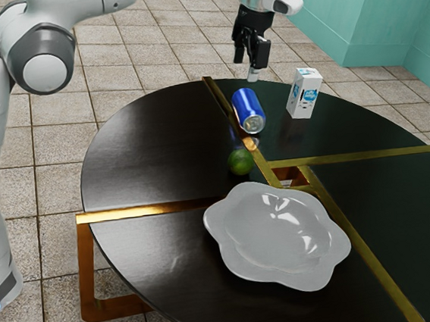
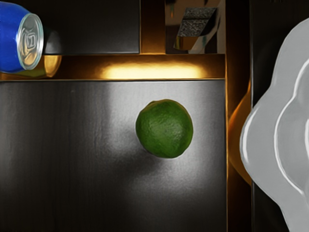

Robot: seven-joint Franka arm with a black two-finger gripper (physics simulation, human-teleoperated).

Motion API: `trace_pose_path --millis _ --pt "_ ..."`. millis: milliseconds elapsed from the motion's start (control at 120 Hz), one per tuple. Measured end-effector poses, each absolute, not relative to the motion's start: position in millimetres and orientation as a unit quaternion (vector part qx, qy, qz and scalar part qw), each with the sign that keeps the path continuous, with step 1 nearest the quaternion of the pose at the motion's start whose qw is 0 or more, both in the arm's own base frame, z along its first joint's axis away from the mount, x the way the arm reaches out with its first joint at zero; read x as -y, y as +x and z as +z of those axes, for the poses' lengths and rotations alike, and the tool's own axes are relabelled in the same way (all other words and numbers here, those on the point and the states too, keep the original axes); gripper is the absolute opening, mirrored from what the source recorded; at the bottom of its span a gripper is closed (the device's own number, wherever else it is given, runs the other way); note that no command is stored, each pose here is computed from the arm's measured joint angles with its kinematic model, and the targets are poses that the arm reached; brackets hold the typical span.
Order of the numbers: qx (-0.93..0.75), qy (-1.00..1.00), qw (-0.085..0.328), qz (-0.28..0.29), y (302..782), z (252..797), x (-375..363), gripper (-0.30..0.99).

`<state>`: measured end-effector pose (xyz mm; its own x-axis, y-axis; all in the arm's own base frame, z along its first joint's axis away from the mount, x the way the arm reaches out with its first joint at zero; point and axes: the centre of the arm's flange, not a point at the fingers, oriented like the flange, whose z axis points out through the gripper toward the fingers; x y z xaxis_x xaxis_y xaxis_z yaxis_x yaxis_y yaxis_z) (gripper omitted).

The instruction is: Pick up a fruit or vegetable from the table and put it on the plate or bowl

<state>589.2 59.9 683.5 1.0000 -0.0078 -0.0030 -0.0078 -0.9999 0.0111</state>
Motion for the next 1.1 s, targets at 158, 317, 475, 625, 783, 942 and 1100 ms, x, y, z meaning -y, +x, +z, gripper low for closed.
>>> trace_pose_path --millis 158,317,475,625,783,942,1100 --pt "-0.005 1.000 0.006 -0.002 589.4 682.8 -61.6 0.69" --pt "-0.012 1.000 0.010 0.017 579.6 706.1 -64.6 0.69" --pt "-0.008 0.996 0.012 0.083 527.0 788.5 -55.7 0.69" --pt "0.015 0.997 0.016 0.077 524.5 790.8 -29.0 0.69" --pt "0.017 0.998 0.013 0.052 541.9 767.5 -24.1 0.69" --pt "0.064 0.998 -0.006 0.027 547.6 748.1 -31.5 0.69" --pt "0.163 0.987 -0.013 -0.001 554.0 726.5 -28.4 0.69"
